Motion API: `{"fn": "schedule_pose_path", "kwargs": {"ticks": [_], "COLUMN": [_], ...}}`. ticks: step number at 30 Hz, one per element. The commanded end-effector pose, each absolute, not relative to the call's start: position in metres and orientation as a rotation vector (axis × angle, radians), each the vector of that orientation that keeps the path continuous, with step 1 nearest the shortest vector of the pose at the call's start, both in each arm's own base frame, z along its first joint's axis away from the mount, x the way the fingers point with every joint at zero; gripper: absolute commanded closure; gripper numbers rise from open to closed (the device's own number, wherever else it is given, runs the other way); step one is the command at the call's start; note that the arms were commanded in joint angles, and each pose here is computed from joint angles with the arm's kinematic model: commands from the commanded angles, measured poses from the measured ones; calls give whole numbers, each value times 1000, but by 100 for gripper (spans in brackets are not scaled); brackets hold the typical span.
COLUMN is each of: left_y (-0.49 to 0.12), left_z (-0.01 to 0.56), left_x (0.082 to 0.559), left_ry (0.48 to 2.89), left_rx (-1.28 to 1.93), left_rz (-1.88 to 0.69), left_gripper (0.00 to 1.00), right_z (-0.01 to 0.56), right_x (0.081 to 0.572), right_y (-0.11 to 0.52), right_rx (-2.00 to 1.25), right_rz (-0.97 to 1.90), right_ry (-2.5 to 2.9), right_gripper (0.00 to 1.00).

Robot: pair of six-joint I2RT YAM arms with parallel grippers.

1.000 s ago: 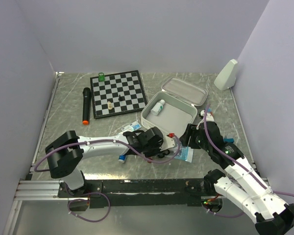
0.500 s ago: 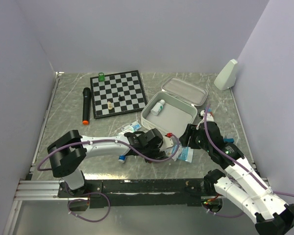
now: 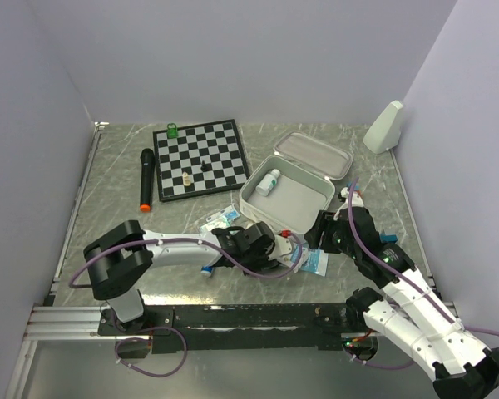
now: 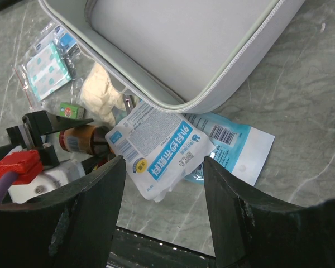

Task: Organize the medicine kit
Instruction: Pick up the pill bottle at the center of the board, then place the pill bottle in the medicine box.

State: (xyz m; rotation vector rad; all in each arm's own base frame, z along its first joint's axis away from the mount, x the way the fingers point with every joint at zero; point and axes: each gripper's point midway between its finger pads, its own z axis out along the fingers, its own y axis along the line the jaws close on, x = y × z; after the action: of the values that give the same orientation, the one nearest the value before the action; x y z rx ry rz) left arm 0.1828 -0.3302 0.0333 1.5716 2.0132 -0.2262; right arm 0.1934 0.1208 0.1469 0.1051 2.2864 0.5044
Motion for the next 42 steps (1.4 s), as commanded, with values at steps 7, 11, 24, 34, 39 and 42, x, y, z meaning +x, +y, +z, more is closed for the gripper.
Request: {"fn": "schedule_pose_path", "kwargs": {"ticks": [7,11,24,34,39,42], "left_y": [-337,-333,-324,-336,-351,-359], "left_z": [54,75,131,174,225,234], "left_x": [189,188,183,176,211,246], "left_ry": [2001,2003,2001,1951,1861,1881], "left_rx": [1528,1497,1361,1257,1091,1020], "left_rz": [-235,-238,-296,-459,-532,-520], "left_gripper": [52,57,75,83,77,75], "right_z": [155,159,159,161,164,163], "right_x": [192,192,193,191,193,193], "right_y": [120,120,124,121,122,123], "right_rx": [115,115,115,112,109,105], "right_rz": [519,522,542,535,538,539], "right_ry": [2258,2251,2247,2241,2232,2235], "right_gripper": [35,35,35,35,35,35]}}
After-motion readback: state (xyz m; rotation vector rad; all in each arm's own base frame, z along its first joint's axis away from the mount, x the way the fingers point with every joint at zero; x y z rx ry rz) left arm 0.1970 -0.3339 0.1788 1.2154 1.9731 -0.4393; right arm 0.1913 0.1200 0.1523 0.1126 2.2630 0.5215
